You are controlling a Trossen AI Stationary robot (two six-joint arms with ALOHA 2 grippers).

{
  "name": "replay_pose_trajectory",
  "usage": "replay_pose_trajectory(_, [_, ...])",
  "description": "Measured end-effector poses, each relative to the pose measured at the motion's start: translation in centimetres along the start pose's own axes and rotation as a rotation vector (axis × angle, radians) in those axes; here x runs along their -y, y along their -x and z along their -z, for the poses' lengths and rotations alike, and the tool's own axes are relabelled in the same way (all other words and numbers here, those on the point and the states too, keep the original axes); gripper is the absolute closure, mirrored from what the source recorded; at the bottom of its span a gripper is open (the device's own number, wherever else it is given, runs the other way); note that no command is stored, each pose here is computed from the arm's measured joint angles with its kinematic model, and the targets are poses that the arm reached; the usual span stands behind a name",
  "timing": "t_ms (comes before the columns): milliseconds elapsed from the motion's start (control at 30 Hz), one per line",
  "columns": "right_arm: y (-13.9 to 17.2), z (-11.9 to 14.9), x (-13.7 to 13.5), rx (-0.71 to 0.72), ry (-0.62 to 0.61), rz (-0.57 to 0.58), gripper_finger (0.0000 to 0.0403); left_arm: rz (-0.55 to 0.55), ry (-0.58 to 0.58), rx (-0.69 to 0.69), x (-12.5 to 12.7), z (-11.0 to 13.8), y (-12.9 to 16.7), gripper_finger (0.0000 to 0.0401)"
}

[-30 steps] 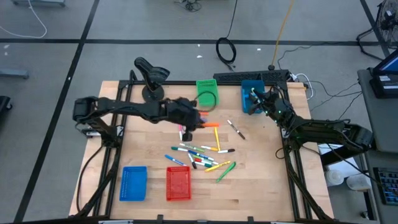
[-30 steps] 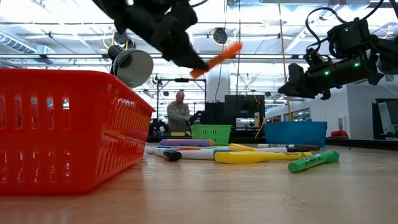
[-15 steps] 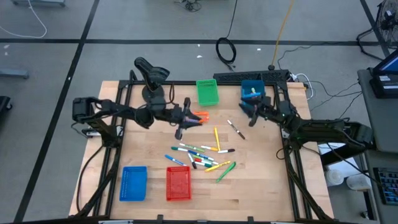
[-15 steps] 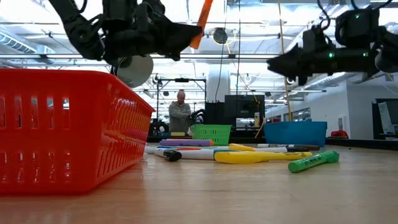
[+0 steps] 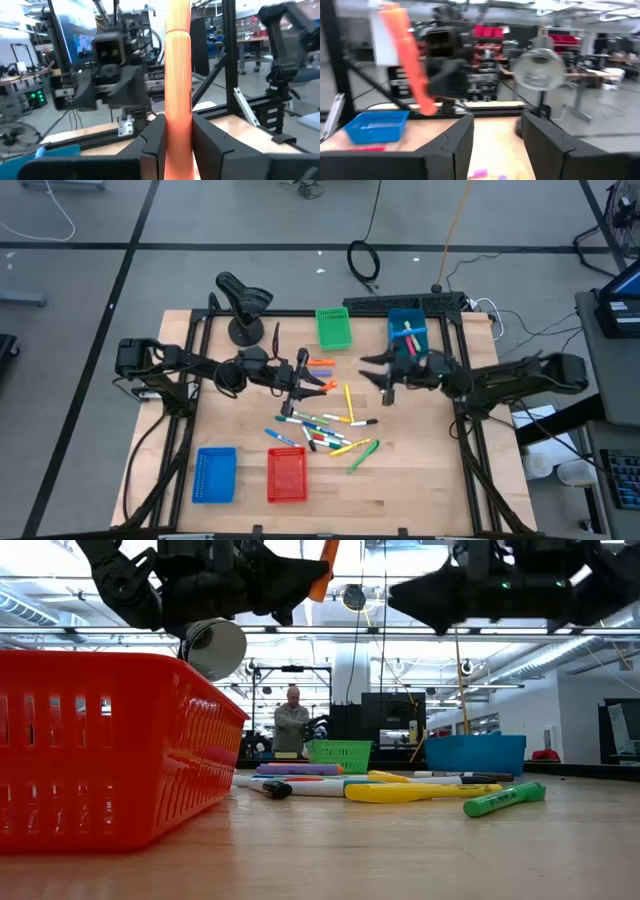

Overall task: Pick & Place Markers
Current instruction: Put the bottom orange highlighter into the dark blue bin

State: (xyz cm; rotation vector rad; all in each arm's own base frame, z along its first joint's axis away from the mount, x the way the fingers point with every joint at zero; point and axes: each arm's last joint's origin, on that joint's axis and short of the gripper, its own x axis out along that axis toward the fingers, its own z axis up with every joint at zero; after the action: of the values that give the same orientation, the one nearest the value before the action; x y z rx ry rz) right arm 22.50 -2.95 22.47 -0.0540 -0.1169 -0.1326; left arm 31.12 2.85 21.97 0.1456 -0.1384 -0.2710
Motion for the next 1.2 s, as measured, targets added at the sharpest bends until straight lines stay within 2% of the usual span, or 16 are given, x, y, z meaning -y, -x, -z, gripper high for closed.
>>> replay_pose_trajectory(133, [-2.3, 0.0, -1.8, -0.021, 0.057, -0.074, 0.0223, -0.005, -0.006, -0.003, 0.0, 0.0, 0.0, 0.033])
replay_pose_trajectory(367, [-5.9, -0.1, -4.5, -0.028, 0.056, -0.16, 0.0165, -0.035, 0.014, -0.06, 0.0, 0.6, 0.0, 0.0326])
replay_pose_trajectory(600, [-7.8, 0.3, -5.7, -0.02, 0.062, -0.189, 0.0158, -0.037, 0.026, -0.084, 0.0, 0.8, 0.0, 0.0323])
replay_pose_trajectory(833, [-7.9, 0.2, -5.7, -0.006, 0.059, -0.184, 0.0202, -0.034, 0.026, -0.091, 0.1, 0.9, 0.0, 0.0322])
replay_pose_trajectory(967, [-7.9, 0.2, -5.7, -0.003, 0.059, -0.18, 0.0255, -0.028, 0.027, -0.091, 0.1, 0.9, 0.0, 0.0321])
replay_pose_trajectory(1133, [-7.9, 0.1, -5.7, 0.002, 0.053, -0.174, 0.0343, -0.025, 0.032, -0.097, 0.2, 0.9, 0.0, 0.0321])
replay_pose_trajectory(1200, [-7.9, 0.1, -5.7, 0.0, 0.06, -0.172, 0.0355, -0.024, 0.033, -0.1, 0.2, 0.9, 0.0, 0.0321])
